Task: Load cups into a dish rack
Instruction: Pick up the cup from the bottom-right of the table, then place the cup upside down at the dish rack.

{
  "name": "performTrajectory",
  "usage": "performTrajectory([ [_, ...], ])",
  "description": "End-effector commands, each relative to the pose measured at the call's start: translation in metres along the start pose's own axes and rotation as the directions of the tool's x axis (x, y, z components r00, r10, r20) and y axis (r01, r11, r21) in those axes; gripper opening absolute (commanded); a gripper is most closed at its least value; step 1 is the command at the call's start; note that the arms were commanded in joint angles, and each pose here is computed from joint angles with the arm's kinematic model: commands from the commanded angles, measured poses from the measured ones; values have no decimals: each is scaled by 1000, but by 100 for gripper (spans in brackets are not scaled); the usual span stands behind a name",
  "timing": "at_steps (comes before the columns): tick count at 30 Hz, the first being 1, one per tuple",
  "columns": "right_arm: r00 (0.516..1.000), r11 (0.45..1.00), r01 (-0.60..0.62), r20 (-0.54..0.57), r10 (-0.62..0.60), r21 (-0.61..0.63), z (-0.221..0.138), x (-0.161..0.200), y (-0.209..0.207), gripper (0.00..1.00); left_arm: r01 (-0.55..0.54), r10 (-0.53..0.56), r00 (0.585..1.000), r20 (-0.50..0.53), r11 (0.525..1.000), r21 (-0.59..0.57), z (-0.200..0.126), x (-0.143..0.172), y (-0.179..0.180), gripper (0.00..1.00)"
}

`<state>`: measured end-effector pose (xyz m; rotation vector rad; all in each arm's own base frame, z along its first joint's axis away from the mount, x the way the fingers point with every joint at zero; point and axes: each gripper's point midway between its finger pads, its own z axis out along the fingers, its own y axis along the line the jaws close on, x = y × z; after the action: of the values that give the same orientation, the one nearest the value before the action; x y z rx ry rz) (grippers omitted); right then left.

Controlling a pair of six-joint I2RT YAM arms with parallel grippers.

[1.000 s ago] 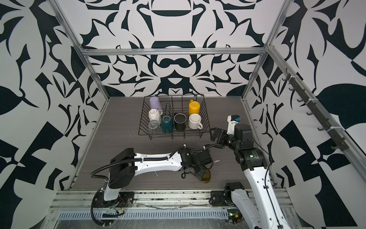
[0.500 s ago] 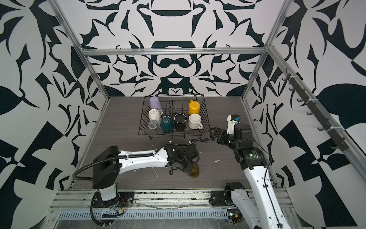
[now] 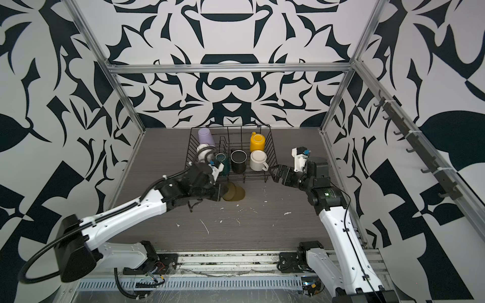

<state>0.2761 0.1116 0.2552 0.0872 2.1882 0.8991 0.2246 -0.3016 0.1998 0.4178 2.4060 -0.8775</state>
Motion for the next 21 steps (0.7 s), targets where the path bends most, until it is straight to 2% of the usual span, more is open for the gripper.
performTrajectory([
  [1,999,961,24,-21,-31,-275,-2,-5,50,98,-40,9,991,134,972,232,-30,-31,-26,0],
  [6,993,912,54,-73,-92,-407,5,5,87,98,-76,-25,973,228,903,422,-60,-57,-34,0],
  [9,984,882,81,-103,-144,-464,14,18,115,99,-94,-40,968,250,860,501,-69,-66,-38,0],
  [14,977,843,70,-135,-166,-534,26,29,147,98,-106,-37,972,231,811,575,-71,-69,-45,0],
  [21,982,795,33,-127,-138,-606,32,26,170,99,-93,-61,972,226,786,611,-72,-71,-43,0],
])
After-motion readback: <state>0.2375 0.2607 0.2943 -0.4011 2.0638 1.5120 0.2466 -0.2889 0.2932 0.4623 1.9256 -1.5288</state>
